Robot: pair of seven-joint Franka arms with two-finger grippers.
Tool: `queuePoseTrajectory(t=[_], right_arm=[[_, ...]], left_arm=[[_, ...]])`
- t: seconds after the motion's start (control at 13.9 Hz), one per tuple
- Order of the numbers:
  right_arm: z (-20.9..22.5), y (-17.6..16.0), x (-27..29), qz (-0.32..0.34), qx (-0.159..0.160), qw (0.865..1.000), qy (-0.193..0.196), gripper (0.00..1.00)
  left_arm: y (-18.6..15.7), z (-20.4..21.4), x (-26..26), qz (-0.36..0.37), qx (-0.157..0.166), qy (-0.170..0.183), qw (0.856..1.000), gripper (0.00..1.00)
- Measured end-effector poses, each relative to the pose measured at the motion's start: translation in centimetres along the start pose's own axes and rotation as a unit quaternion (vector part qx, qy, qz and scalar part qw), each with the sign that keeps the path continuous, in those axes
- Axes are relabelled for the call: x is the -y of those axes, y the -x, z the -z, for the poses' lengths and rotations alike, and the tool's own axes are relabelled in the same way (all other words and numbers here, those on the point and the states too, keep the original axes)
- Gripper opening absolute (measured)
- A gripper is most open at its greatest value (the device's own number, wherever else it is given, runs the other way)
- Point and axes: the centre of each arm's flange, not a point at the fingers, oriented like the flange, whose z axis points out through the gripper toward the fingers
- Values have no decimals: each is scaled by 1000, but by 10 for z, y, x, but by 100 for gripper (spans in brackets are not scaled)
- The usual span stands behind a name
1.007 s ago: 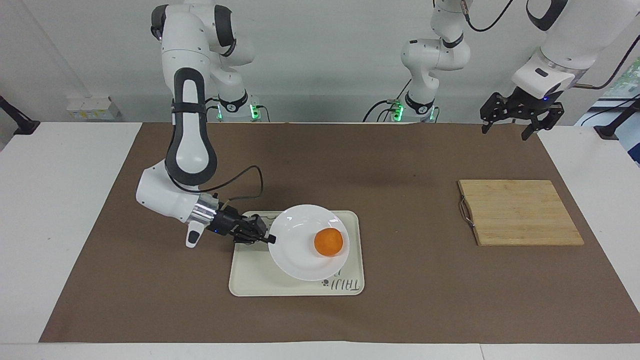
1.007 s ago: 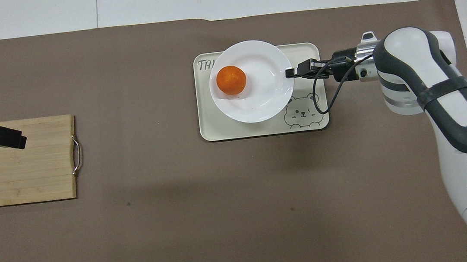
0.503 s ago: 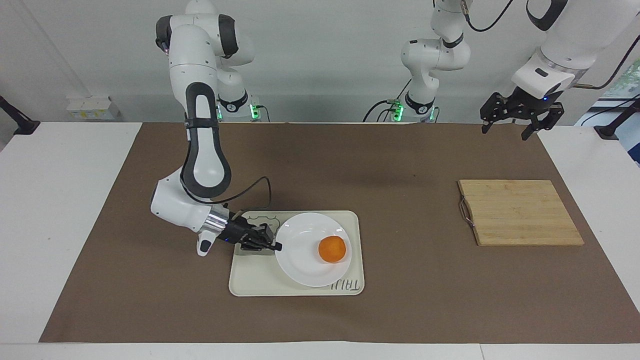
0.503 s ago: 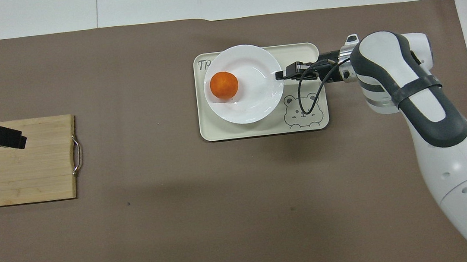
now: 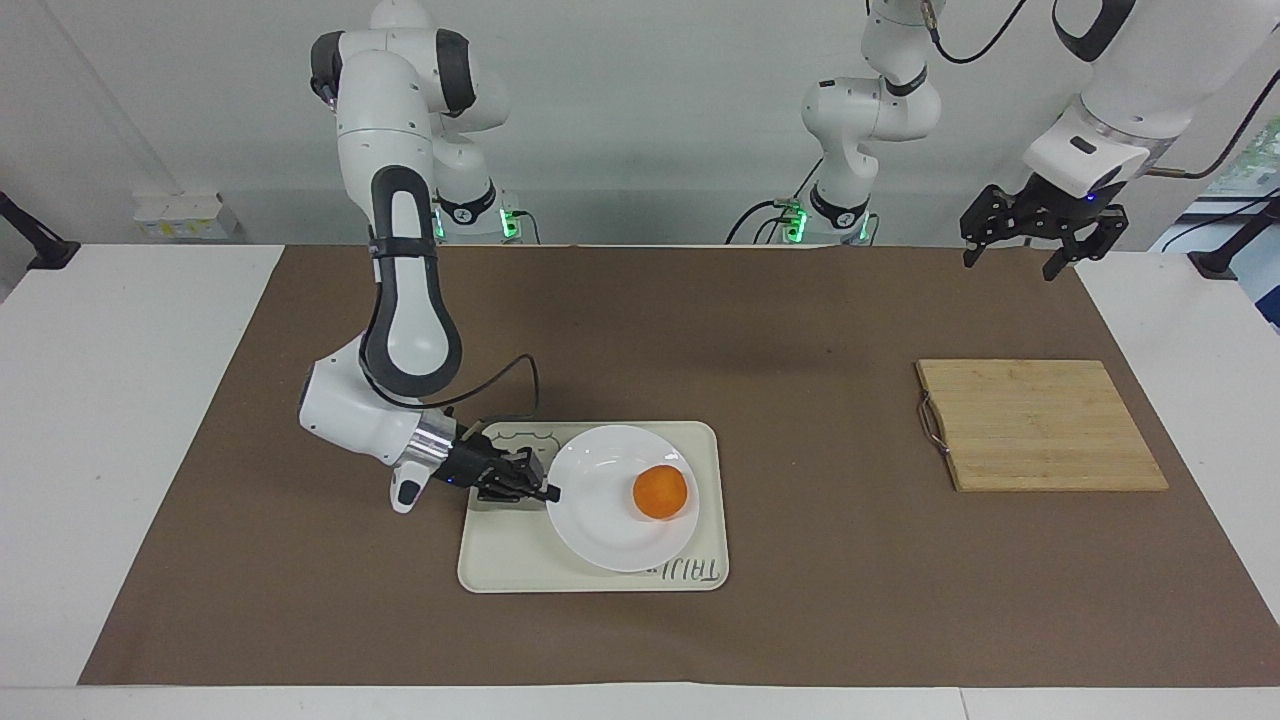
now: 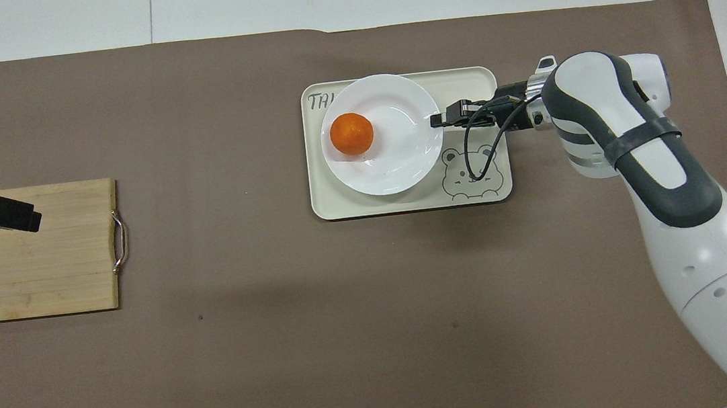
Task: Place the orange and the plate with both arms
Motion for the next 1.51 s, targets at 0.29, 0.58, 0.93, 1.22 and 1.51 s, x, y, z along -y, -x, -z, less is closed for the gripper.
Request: queuePoseTrajectory(t=[0.29,0.58,0.93,1.22,1.51], right_arm=[[1,3,-7,1,7,1000,9,5],[9,3,-16,2,13,1000,19,13],[16,2,-16,4,11,999,31,67],[56,-11,31,-8,26,990,136,100],[77,-9,95,-3,22,965,263,100]], left_arm=[[0,0,0,0,0,0,1000,100],[0,0,0,0,0,0,1000,100],[0,0,-1,-1,0,0,1000,100],[0,0,-1,0,0,0,1000,100],[0,0,-1,0,0,0,1000,100]])
